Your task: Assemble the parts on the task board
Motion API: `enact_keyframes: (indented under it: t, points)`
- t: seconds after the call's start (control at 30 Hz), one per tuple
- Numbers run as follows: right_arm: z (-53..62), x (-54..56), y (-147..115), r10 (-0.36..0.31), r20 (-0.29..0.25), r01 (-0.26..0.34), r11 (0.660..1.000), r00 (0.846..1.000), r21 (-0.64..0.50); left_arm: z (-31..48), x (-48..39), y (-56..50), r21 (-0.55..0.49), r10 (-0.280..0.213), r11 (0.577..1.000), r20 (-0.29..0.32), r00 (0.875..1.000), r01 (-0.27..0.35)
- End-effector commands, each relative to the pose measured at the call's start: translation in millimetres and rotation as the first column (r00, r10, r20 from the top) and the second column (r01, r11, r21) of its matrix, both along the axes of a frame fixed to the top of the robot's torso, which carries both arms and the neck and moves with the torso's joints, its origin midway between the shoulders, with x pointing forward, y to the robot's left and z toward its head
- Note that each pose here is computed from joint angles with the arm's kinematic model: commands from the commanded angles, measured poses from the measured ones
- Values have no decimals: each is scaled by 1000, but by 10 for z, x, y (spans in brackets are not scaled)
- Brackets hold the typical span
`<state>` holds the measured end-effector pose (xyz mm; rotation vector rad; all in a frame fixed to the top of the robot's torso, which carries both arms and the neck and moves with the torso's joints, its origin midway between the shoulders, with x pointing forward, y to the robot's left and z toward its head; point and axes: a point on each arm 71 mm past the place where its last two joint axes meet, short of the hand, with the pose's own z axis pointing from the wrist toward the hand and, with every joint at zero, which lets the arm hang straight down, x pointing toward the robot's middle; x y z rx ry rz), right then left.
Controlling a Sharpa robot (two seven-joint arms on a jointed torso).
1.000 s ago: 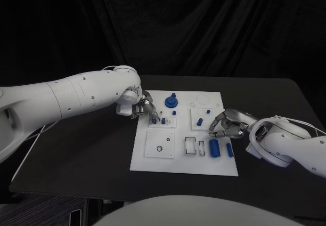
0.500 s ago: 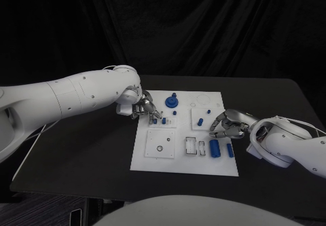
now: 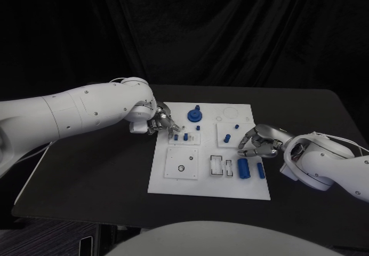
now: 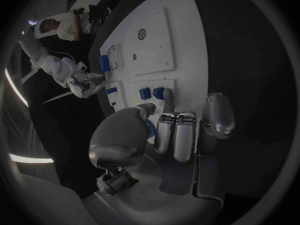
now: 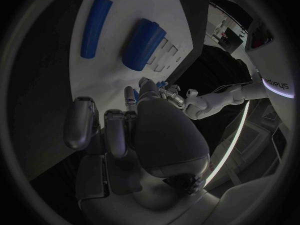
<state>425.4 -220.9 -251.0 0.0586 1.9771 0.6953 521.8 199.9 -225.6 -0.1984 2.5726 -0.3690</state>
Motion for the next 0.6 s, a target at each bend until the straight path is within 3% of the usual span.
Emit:
enact_keyframes:
  t: [0.03,0.1,0.17,0.23,0.47,0.5,0.6]
  points:
    - [-14,-15,-13,-6,-7,6,1000,1000,-11,92,28,-34,-124,34,992,161,986,-14]
    - [-14,-17,-20,-8,-7,8,1000,1000,-11,132,11,-10,-131,29,991,231,973,2]
    - [-13,-18,-27,-9,-6,9,1000,1000,-11,179,-17,21,-136,22,991,307,951,21]
    - [-12,-19,-37,-12,-5,12,1000,1000,-11,242,-71,67,-156,27,987,389,921,37]
    - [-10,-22,-59,-17,-4,17,1000,1000,-12,378,-243,190,-212,69,976,520,851,50]
    - [-10,-22,-60,-17,-4,17,1000,1000,-12,381,-248,192,-212,69,976,523,849,51]
    - [-10,-21,-66,-20,-2,20,1000,1000,-11,410,-316,215,-209,67,976,565,822,64]
